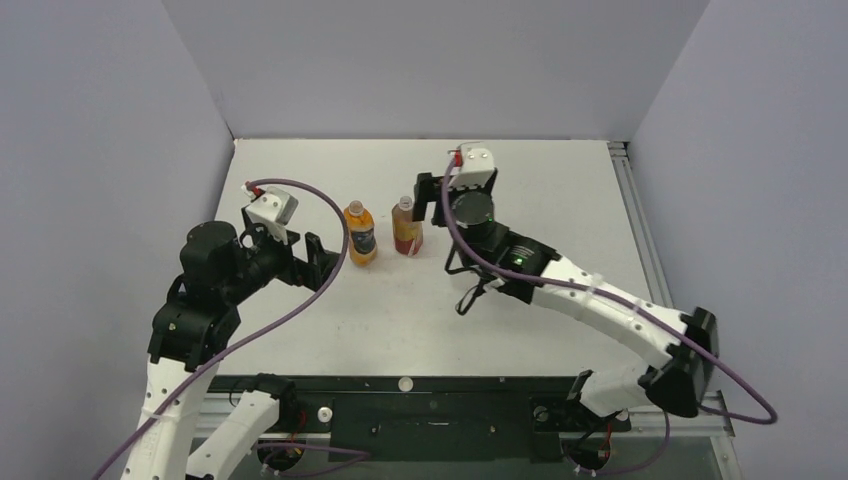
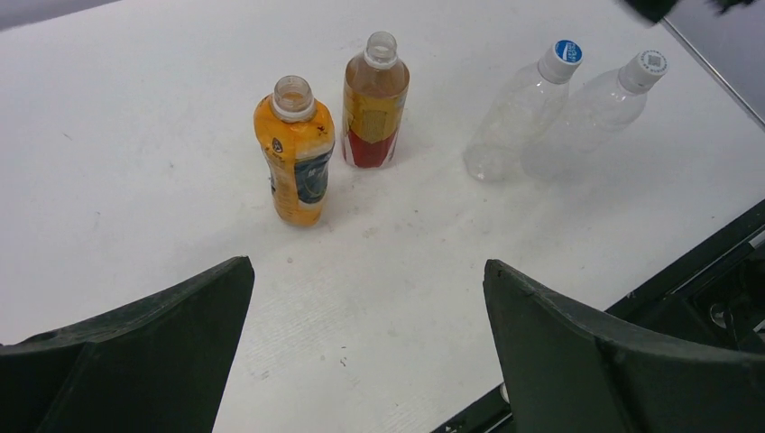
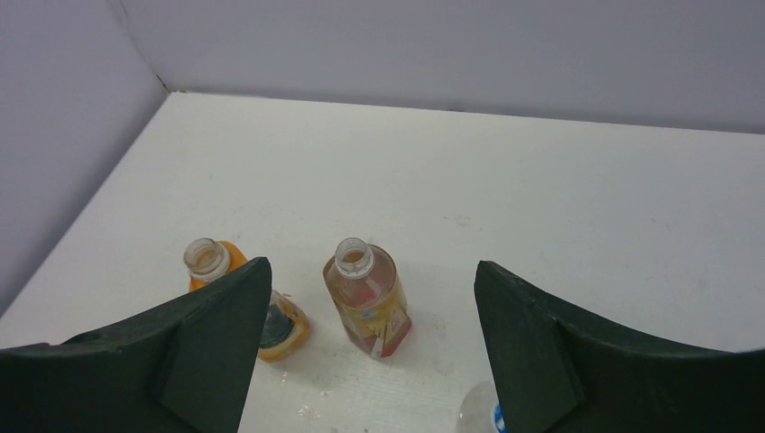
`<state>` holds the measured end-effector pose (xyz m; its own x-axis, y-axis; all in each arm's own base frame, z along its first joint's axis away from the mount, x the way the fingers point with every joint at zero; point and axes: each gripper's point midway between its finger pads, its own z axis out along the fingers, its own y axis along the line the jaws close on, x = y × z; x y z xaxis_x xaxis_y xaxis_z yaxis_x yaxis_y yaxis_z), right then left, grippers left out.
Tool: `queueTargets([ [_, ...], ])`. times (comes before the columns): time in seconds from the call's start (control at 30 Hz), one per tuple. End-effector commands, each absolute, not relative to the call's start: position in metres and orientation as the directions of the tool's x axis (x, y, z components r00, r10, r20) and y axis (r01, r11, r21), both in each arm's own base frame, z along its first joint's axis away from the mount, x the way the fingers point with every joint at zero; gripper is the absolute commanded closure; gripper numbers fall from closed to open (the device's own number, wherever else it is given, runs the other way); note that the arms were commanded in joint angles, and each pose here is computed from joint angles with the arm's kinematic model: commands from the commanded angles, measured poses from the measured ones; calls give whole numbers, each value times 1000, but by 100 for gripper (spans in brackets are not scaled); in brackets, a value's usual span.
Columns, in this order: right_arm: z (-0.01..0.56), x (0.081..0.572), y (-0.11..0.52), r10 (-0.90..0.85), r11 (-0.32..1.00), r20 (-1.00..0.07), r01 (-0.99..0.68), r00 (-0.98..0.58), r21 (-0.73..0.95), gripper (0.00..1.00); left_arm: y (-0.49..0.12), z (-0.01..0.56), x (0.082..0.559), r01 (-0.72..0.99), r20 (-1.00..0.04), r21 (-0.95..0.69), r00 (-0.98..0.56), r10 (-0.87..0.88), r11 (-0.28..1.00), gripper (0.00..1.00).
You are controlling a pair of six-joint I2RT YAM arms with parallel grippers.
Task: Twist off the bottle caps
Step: Place the plastic bottle at the center of the board, then pick up the plastic bottle at the center of the board.
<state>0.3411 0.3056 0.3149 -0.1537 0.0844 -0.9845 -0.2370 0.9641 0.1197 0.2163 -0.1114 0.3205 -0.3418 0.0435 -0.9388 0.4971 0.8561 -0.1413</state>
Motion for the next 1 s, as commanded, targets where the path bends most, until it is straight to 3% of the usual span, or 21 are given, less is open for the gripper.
queueTargets([
  [0.0, 321, 312, 256, 48, 962, -966, -249, -253, 113, 22, -107, 325, 219, 474, -927, -144, -371, 49, 869, 4],
  [0.4, 253, 305, 235, -146, 945, -874, -326, -463, 15, 23, -111, 318, 215, 480, -893, -177, -445, 65, 859, 4],
  [0.97, 211, 327, 232, -195, 964, -849, -254, -492, -74, 35, -108, 317, 209, 494, -889, -147, -445, 104, 857, 4],
])
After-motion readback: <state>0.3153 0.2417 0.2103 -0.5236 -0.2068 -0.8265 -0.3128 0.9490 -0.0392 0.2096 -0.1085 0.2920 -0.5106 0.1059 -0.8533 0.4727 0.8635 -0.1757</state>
